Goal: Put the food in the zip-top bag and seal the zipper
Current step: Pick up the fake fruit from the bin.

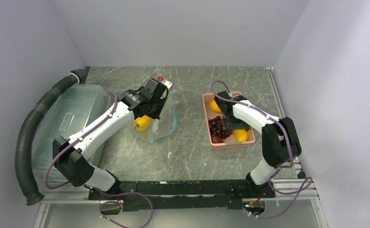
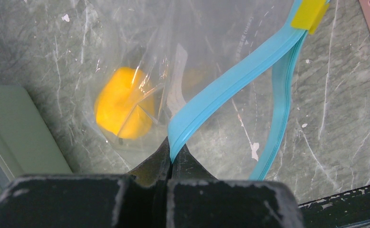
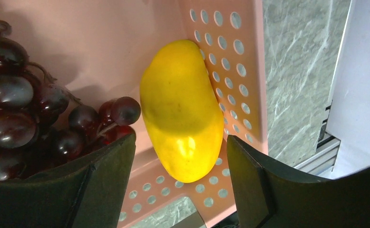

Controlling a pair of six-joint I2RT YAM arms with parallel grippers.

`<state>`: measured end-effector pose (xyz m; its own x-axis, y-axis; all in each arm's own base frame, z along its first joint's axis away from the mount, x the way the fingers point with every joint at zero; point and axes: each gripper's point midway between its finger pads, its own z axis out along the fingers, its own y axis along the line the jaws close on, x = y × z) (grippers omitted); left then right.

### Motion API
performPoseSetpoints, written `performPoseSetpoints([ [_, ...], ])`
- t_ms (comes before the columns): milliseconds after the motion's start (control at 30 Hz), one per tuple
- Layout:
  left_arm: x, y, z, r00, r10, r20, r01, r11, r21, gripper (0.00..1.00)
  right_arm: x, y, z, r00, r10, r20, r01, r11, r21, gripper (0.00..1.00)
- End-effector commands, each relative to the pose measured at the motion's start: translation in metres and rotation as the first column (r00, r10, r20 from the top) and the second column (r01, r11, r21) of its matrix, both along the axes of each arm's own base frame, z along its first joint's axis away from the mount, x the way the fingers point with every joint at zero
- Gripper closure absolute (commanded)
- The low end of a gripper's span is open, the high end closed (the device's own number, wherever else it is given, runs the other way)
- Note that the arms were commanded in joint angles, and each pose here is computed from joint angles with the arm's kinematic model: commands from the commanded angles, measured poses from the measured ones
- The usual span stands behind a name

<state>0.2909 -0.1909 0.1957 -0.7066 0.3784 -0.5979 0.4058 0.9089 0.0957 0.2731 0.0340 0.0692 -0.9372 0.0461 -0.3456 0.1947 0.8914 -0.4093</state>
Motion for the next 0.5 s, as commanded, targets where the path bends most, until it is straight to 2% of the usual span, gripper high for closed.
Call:
performPoseSetpoints([
  [0,0.003,-0.004,0.008,1.0,-0.014,0.026,0.015,1.0,-0.019,1.0,0.0,-0.003,-0.011,0.999,0.011,-0.03,-0.011,1.0,-0.012,0.25],
  [233,0.002,-0.004,0.008,1.0,-0.015,0.023,0.015,1.0,-0.018,1.0,-0.005,-0.013,-0.024,0.996,-0.008,-0.092,0.0,0.996,-0.084,0.25],
  [467,0.003,-0.003,0.009,1.0,-0.014,0.028,0.014,1.0,-0.02,1.0,-0.006,-0.012,-0.033,0.992,-0.002,-0.125,-0.008,0.997,-0.083,0.29],
])
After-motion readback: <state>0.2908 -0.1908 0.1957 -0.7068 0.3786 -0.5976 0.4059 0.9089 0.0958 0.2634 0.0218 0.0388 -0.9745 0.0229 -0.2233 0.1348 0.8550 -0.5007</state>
